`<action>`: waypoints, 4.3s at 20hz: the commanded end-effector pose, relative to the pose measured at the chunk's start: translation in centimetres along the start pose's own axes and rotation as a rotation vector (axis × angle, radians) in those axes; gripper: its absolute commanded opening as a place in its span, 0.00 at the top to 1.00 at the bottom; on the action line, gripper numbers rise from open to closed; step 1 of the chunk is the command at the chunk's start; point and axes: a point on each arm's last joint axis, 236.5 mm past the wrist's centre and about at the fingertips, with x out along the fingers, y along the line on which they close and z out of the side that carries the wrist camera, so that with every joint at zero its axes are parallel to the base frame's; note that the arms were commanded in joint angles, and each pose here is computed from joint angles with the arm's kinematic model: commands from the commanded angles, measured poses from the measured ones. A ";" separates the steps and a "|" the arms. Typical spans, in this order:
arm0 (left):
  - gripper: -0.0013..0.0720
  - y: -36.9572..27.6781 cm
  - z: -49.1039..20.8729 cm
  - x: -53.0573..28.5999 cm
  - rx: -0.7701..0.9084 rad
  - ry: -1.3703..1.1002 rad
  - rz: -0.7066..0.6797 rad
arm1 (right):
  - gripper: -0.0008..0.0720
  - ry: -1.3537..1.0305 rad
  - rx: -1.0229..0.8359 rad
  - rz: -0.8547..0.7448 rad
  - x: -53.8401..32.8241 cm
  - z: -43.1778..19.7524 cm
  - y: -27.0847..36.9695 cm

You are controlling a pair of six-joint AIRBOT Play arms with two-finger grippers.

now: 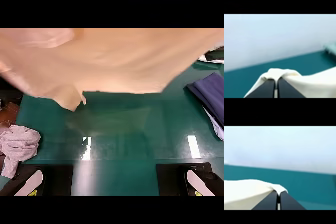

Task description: Fold the shirts.

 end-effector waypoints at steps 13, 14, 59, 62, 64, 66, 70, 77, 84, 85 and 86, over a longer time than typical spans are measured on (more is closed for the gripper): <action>0.95 6.8 -21.5 8.7 -0.395 0.567 -0.036 | 0.98 0.764 0.140 -0.253 9.0 -18.6 -11.3; 0.95 7.7 -24.9 9.7 -0.449 0.646 -0.040 | 0.98 0.848 0.169 -0.254 10.3 -21.5 -12.0; 0.35 13.9 -54.7 8.3 -0.393 1.546 0.138 | 0.47 1.383 0.258 -0.170 14.8 -48.3 -9.1; 0.35 12.7 -54.7 7.0 -0.424 1.521 0.149 | 0.47 1.307 0.249 -0.178 13.7 -44.5 -10.0; 0.35 11.0 -55.8 4.6 -0.451 1.505 0.161 | 0.47 1.253 0.240 -0.186 13.3 -42.5 -10.7; 0.35 8.9 -57.1 1.1 -0.493 1.484 0.195 | 0.47 1.213 0.231 -0.188 13.3 -41.2 -10.7; 0.35 2.2 -58.3 -5.2 -0.672 1.423 0.185 | 0.47 1.185 0.207 -0.146 13.8 -40.6 -9.5; 0.35 -3.2 -61.2 -11.6 -0.879 1.474 0.230 | 0.47 1.164 0.193 -0.088 14.7 -40.4 -7.8; 0.36 -3.8 -63.0 -10.3 -0.971 1.386 0.253 | 0.47 1.164 0.193 -0.090 14.7 -40.4 -7.9; 0.36 -3.8 -63.1 -10.3 -0.976 1.388 0.255 | 0.47 1.163 0.190 -0.088 14.7 -40.4 -7.9; 0.38 -3.8 -63.3 -10.2 -0.980 1.383 0.259 | 0.47 1.164 0.186 -0.085 14.7 -40.4 -7.9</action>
